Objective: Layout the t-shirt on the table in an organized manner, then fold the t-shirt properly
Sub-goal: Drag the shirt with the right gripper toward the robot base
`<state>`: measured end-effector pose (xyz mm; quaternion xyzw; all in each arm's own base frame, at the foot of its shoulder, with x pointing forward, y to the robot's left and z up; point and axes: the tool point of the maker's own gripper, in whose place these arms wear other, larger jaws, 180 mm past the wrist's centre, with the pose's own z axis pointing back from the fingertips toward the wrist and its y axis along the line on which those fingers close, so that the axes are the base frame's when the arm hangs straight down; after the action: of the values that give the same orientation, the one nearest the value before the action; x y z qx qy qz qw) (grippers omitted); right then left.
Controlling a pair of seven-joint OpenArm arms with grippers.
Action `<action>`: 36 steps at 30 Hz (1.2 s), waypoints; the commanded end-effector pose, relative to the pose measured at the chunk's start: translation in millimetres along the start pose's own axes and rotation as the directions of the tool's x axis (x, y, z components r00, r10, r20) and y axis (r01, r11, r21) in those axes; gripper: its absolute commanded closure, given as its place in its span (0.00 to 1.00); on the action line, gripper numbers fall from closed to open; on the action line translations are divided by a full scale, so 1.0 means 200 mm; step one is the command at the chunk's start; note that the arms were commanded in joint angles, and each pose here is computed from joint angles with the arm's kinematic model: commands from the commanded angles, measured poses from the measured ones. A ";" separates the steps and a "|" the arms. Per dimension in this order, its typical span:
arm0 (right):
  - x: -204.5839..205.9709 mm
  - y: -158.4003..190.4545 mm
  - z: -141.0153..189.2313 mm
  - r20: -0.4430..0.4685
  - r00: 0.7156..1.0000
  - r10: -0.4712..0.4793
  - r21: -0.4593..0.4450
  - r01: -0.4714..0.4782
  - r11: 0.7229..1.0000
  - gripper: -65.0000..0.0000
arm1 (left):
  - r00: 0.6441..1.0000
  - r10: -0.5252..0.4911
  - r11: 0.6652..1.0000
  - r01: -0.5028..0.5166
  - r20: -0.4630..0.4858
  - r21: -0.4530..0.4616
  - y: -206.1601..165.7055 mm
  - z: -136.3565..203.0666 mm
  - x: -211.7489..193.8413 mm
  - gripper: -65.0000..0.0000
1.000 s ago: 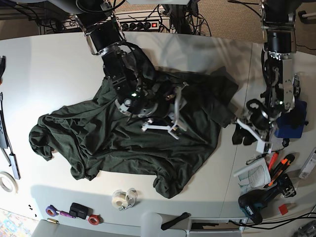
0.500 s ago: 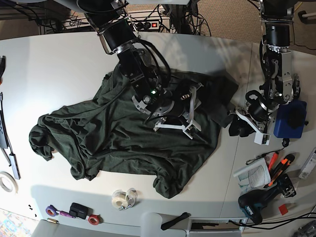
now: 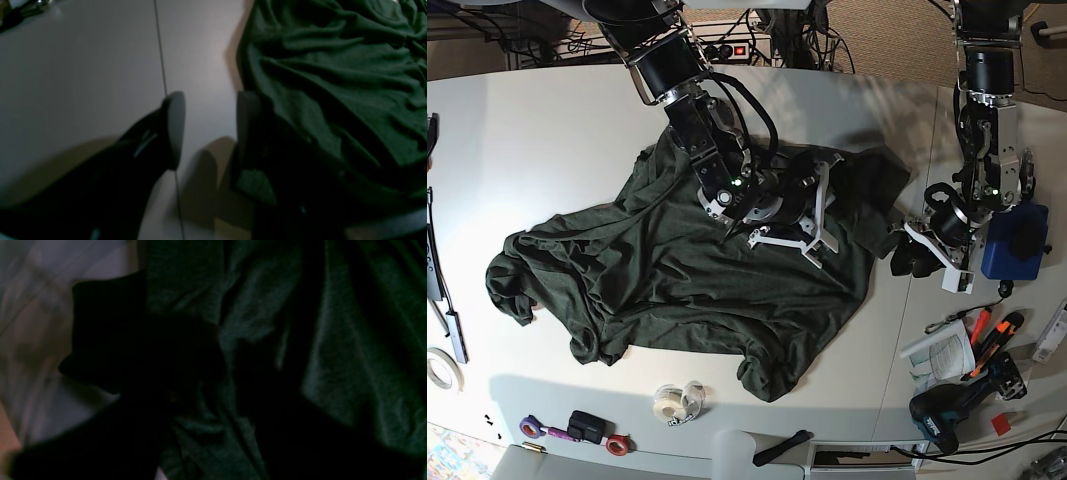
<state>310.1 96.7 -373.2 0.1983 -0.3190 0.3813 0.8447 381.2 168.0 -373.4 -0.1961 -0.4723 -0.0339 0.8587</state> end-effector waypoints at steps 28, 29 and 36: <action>0.16 0.19 0.71 0.265 0.961 0.081 -0.181 -0.033 0.983 1.00 | 0.997 -0.019 1.000 0.020 0.069 -0.009 0.00 0.01 0.13 0.60; 0.14 0.19 0.73 0.257 0.962 0.093 -0.201 -0.041 0.979 1.00 | 0.997 -0.019 1.000 0.019 0.069 -0.009 0.00 0.01 0.13 0.60; -0.10 -0.09 0.90 0.075 0.988 0.133 -0.530 -0.074 0.845 1.00 | 0.997 -0.019 1.000 0.019 0.069 -0.009 0.00 0.01 0.13 0.60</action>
<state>240.1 -33.7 -271.6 -0.0488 -0.4450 0.3176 0.8359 382.9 168.1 -371.0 -0.1970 -0.4768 -0.0328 0.8560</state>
